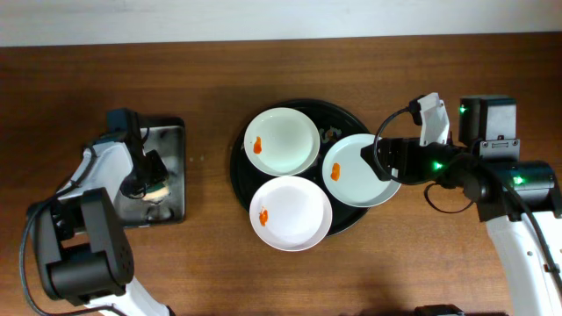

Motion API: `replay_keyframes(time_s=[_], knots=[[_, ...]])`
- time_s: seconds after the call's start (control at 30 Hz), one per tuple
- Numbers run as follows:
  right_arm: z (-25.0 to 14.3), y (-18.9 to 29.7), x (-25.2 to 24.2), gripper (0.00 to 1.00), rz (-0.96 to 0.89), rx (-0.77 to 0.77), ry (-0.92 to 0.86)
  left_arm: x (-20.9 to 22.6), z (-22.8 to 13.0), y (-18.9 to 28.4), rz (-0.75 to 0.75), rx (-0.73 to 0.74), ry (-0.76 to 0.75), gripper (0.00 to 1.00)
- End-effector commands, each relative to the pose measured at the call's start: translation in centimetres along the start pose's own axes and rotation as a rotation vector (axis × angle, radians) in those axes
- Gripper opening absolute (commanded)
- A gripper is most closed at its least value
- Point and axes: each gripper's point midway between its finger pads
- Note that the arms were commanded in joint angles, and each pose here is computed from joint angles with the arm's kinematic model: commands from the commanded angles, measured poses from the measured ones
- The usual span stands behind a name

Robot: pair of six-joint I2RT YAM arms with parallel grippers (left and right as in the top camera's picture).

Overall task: Clean dirty plates on tray and stack at the side
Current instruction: 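Grasp the green-yellow sponge in the soapy tray with the left gripper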

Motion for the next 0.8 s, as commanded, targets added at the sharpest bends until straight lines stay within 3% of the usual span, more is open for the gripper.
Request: replay_keyframes(time_s=[0.0,0.03,0.17,0.33,0.4,0.57,0.77], knots=[[0.5,0.3,-0.1,0.89,-0.013,-0.015,-0.001,0.5,-0.8,-1.1,0.005,-0.003,0.014,0.09],[0.5,0.3,-0.1,0.89,-0.013,-0.015,0.0,0.4,-0.5,-1.2,0.0,-0.016,-0.006,0.01],[0.5,0.3,-0.1,0.89,-0.013,-0.015,0.0,0.0,0.1,-0.2,-0.017,-0.03,-0.057,0.0],[0.5,0.3,-0.2,0.9,-0.019,-0.015,0.0,-0.6,3.3,9.3,-0.085,-0.19,-0.058,0.0],[0.5,0.2,-0.5,0.9,-0.034,-0.012,-0.002,-0.7,3.8,11.0,-0.101,-0.243,-0.053,0.0],[0.3,-0.8,-1.1,0.89,-0.034,0.019,-0.019,-0.1,3.8,9.0,-0.051,-0.221,-0.074,0.0],[-0.2,-0.9,-1.2,0.9,-0.036,0.041,-0.027,0.0,2.2,1.1,0.022,-0.052,-0.111,0.0]])
Point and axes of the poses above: each gripper's point midway between its finger pads, its own y axis back along the fingers, its own x axis along the line the jaws close on, z = x × y, and after that the axes turned 2 degrees about y, right-handed
